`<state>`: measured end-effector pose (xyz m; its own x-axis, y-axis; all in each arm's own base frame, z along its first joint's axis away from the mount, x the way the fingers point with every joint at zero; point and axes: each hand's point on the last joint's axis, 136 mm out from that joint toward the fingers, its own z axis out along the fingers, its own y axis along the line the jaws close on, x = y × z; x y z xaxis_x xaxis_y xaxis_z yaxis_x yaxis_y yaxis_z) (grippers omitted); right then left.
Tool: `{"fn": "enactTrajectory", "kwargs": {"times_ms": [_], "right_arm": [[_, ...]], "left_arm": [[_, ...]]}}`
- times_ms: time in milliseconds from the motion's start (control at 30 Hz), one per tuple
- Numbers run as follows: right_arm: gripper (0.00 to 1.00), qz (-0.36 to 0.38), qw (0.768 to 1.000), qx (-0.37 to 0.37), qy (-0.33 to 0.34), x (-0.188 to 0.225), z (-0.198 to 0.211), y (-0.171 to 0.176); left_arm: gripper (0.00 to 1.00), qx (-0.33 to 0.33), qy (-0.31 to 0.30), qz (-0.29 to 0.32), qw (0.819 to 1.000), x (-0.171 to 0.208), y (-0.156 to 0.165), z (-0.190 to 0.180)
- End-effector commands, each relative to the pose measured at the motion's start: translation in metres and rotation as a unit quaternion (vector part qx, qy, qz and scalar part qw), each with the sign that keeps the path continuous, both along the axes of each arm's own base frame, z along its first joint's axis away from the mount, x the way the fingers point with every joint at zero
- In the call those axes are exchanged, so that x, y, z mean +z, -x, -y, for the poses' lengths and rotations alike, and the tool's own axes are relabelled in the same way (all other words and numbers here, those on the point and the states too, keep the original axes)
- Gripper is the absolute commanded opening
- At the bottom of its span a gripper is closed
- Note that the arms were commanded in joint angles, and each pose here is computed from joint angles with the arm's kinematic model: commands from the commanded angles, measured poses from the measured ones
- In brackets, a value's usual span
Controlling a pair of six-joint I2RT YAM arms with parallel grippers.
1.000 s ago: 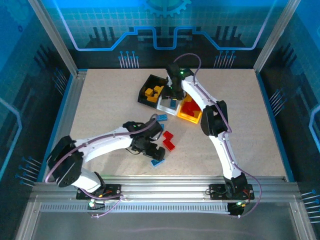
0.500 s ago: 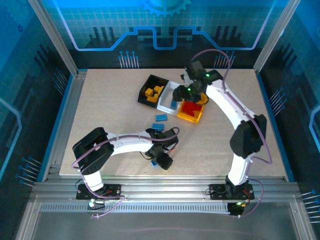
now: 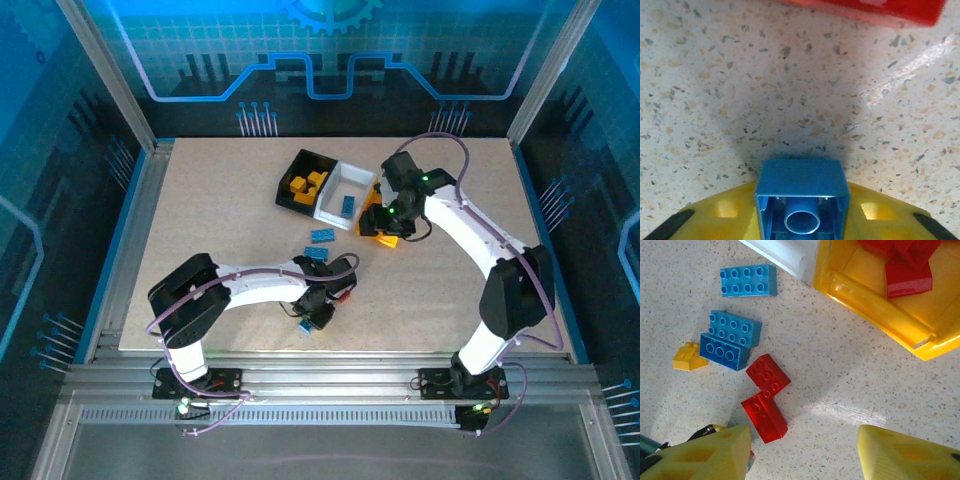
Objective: Sort the legos into containers by color
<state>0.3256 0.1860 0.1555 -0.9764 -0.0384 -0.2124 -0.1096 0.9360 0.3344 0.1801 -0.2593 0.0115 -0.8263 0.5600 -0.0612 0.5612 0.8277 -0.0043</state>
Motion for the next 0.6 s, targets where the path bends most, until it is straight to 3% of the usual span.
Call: {"fn": "enactTrajectory", "kwargs": {"times_ms": [0, 167, 300, 567], "right_arm": [[0.6, 0.007, 1.0, 0.007, -0.015, 0.008, 0.0, 0.005], [0.6, 0.006, 1.0, 0.01, -0.012, 0.008, 0.003, 0.009], [0.61, 0.016, 1.0, 0.003, -0.016, 0.017, 0.009, 0.01], [0.6, 0.038, 0.998, -0.037, -0.028, 0.024, 0.025, 0.024]], "left_arm": [[0.28, 0.004, 0.0, -0.027, 1.0, -0.01, 0.011, -0.003], [0.27, 0.062, 0.022, -0.015, 0.998, 0.015, -0.006, -0.016], [0.27, 0.142, 0.08, 0.008, 0.987, 0.056, -0.038, -0.027], [0.28, 0.296, 0.256, 0.035, 0.92, 0.138, -0.147, -0.02]]}}
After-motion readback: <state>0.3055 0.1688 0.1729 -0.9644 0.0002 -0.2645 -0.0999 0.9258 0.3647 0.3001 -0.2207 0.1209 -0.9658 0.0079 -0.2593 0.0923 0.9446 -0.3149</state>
